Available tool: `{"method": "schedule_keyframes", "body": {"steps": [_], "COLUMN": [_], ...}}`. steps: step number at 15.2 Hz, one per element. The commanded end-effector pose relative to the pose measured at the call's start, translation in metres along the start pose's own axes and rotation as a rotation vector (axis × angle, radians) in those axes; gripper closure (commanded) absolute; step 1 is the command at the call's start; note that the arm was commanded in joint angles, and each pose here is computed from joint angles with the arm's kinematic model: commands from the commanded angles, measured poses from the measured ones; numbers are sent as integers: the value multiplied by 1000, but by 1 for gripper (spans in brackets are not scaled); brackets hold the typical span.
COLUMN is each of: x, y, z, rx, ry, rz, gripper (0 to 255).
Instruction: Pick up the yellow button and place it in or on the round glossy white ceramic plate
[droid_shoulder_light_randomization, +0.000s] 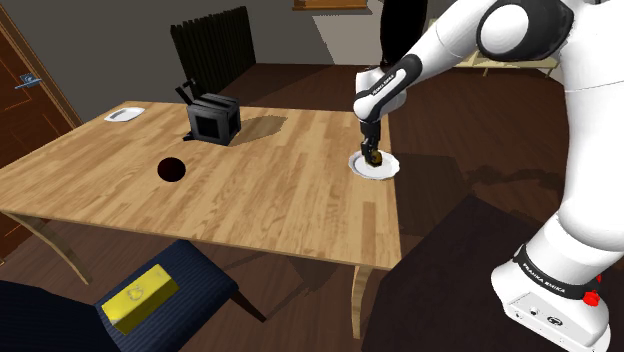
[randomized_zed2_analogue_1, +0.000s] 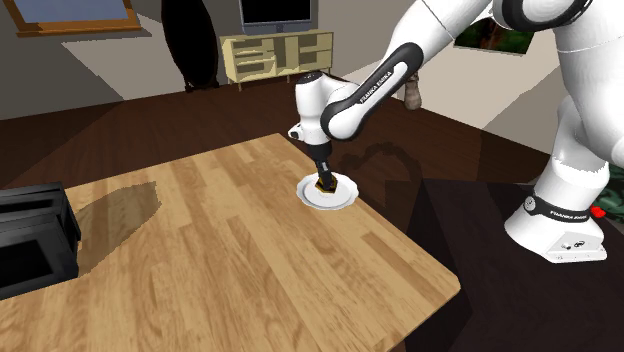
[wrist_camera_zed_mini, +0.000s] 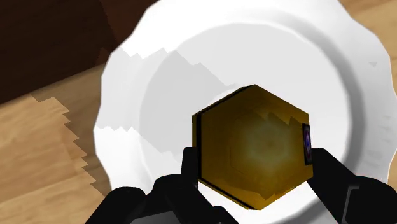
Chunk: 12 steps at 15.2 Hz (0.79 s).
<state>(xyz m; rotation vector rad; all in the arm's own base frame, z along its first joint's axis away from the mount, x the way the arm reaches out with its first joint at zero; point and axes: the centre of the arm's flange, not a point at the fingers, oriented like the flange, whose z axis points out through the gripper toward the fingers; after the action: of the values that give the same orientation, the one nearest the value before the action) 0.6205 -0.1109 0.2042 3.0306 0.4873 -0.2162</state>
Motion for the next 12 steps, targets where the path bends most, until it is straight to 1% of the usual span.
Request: {"method": "schedule_keyframes", "body": {"steps": [1, 9, 10, 12], "x": [3, 3, 3, 3], "y": [0, 0, 0, 0], "z": [12, 12, 12, 12], "rx": [0, 0, 0, 0], "ry": [0, 0, 0, 0], "rz": [0, 0, 0, 0], "gripper": [255, 255, 0, 0]}}
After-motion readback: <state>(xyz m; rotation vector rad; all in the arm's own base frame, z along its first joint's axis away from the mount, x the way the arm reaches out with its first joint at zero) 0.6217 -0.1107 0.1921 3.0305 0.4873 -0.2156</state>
